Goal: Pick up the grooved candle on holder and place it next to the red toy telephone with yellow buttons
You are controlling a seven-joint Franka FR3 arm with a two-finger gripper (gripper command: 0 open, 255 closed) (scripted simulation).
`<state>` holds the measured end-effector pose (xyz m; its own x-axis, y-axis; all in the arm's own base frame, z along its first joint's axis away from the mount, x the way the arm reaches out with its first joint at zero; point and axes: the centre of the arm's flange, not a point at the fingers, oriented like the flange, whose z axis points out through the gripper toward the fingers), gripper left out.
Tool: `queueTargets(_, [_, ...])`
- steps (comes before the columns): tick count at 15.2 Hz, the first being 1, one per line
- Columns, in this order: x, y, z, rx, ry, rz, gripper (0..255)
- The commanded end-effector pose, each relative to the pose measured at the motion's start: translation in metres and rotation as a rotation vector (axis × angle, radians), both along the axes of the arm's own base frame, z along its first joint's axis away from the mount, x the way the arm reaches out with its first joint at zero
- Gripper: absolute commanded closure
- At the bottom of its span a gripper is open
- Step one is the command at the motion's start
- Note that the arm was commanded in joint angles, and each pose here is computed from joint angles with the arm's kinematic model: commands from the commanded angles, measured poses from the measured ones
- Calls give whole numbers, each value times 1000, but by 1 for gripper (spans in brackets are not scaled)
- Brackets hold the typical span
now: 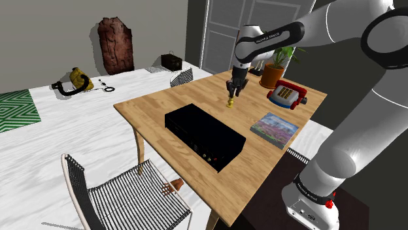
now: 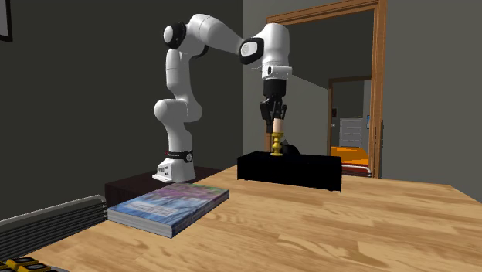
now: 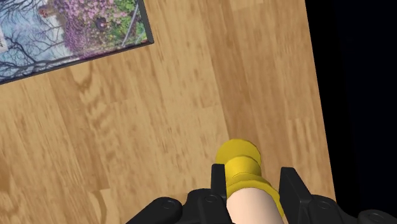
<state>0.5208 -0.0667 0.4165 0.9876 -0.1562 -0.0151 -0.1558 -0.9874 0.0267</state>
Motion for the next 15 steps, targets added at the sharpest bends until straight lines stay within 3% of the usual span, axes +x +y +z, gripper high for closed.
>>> queueTargets(1, [-1,-1,10,0,1,0,255])
queueTargets(15, [-4,-14,76,0,1,0,255])
